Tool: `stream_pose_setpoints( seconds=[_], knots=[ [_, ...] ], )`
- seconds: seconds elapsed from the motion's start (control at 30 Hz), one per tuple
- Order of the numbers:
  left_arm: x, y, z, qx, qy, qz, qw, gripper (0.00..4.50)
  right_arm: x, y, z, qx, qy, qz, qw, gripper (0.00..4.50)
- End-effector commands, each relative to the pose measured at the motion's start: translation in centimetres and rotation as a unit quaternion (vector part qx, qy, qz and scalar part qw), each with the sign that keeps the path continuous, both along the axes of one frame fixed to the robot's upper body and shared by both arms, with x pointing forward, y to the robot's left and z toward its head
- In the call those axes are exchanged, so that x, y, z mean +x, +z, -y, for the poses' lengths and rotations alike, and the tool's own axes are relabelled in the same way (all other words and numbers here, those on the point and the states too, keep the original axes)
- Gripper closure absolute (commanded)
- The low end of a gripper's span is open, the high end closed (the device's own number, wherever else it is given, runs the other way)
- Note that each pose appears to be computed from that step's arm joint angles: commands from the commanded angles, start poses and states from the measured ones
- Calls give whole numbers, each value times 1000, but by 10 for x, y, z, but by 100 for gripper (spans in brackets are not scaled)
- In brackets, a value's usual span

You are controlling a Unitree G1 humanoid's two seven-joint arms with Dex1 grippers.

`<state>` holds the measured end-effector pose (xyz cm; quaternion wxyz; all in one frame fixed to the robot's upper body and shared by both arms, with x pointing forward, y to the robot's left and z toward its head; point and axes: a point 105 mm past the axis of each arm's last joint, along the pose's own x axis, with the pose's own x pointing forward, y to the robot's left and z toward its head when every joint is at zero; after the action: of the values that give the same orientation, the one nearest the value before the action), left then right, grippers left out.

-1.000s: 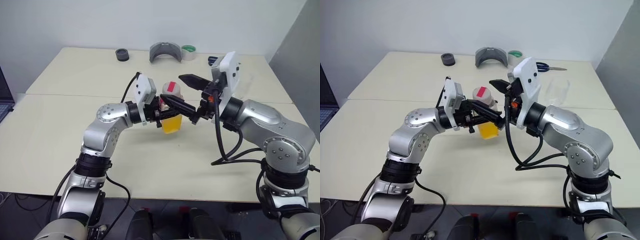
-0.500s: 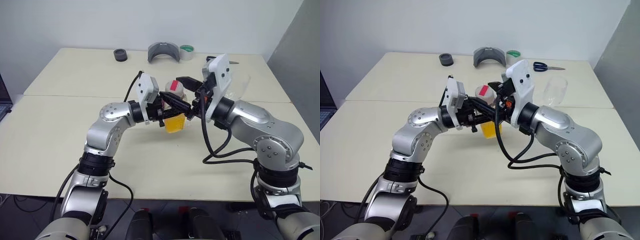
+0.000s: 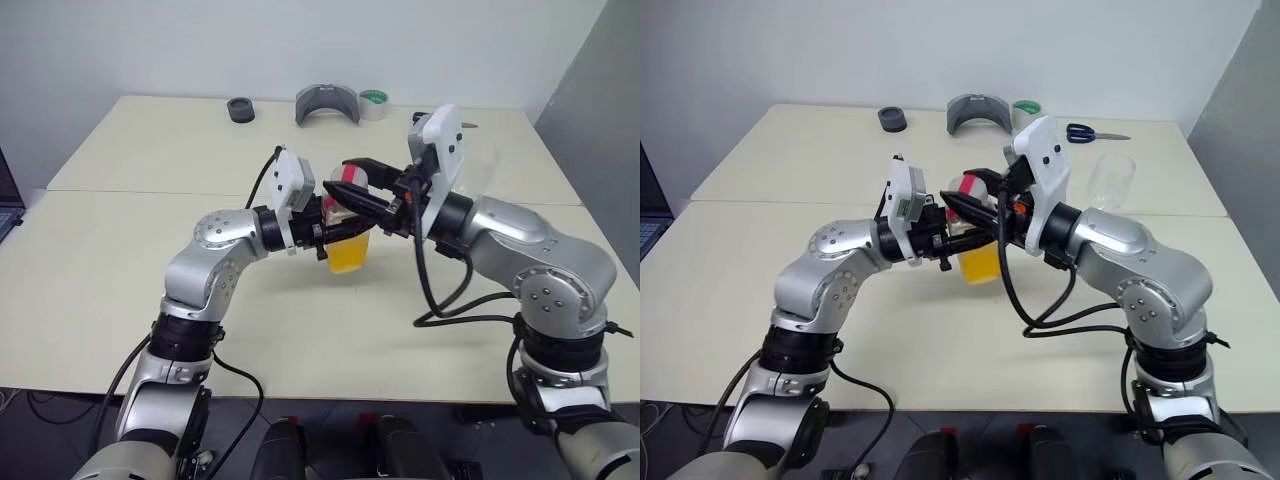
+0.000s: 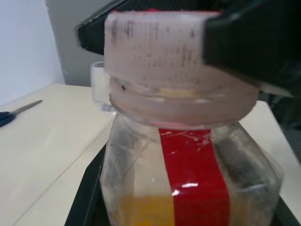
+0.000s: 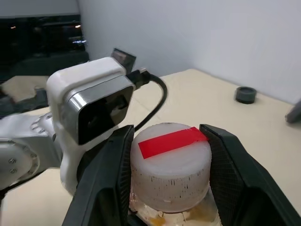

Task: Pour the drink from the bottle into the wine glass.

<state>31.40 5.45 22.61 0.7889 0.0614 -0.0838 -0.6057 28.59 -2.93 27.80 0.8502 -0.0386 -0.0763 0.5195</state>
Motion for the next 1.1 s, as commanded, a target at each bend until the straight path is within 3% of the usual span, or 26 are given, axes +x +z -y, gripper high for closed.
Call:
stream_pose_setpoints(
  seconds=[0.03, 0.2, 0.37, 0.6, 0.63, 0.87, 1.1],
  knots=[
    [-35, 20, 10, -5, -77, 22, 997, 271, -15, 17, 4, -2, 71, 38, 997, 262],
    [-63, 31, 14, -6, -127, 5, 992, 271, -32, 18, -4, -28, 215, 42, 975, 262],
    [-55, 37, 12, -2, -108, 11, 994, 271, -22, 23, -2, -33, 235, 48, 970, 262],
    [-44, 34, 1, 3, -66, 8, 998, 271, -20, 26, 22, -28, 191, 37, 980, 19],
    [-42, 33, -1, 5, -60, 7, 998, 271, -22, 26, 26, -28, 181, 33, 982, 1],
    [-22, 30, -8, -1, -15, 4, 1000, 271, -29, 21, 33, -11, 90, 32, 995, 1],
    [1, 21, -10, -9, 22, 7, 1000, 271, -17, 20, 18, 55, -15, 42, 997, 1]
  ],
)
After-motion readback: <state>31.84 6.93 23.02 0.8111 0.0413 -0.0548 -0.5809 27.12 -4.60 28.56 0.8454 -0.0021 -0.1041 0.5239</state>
